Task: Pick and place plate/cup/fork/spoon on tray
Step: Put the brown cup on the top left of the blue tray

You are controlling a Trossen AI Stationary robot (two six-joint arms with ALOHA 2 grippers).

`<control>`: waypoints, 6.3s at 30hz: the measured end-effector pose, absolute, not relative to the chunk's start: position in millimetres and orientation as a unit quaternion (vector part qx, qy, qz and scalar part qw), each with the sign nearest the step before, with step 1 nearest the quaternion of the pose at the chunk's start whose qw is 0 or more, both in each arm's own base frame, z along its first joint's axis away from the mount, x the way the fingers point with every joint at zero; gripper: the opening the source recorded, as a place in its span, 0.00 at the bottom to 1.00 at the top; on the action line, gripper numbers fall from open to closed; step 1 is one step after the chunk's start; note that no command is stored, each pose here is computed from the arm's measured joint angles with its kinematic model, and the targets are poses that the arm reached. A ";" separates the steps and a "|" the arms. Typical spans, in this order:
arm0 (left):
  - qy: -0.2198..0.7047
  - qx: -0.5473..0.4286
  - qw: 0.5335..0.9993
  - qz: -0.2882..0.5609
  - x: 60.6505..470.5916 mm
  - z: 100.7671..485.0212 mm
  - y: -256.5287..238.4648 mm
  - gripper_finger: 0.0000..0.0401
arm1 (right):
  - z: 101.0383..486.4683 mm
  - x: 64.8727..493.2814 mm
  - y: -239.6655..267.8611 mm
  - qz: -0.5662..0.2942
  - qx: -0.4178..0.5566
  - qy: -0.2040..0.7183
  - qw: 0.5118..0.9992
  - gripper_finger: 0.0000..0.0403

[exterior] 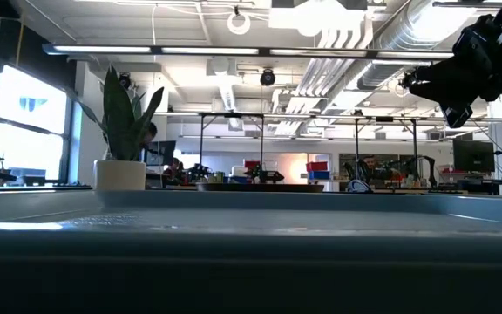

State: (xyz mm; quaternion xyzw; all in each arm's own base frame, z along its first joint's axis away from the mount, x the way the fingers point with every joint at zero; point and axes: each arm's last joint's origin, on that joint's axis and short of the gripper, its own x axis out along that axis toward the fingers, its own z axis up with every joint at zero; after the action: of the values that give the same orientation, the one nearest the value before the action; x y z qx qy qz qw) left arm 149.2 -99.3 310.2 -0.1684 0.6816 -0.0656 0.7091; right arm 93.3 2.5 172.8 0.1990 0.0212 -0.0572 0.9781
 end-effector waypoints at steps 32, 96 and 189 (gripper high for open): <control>0.737 -0.074 0.671 -0.029 178.9 250.3 -159.9 0.39 | 172.8 93.3 2.5 -0.057 0.199 0.021 0.978 0.29; 0.635 -0.098 0.754 0.138 261.6 303.6 -60.3 0.01 | 172.7 93.3 2.5 -0.057 0.199 0.021 0.978 0.29; 0.747 -0.085 0.655 0.069 349.2 232.3 -10.0 0.09 | 171.8 94.2 2.5 -0.058 0.198 0.027 0.978 0.29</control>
State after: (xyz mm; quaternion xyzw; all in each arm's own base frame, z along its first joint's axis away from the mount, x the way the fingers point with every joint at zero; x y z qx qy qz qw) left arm 349.2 -10.0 232.3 -0.0855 0.7473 0.0689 0.6554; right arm 94.2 2.5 171.8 0.1981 0.0274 -0.0584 0.9781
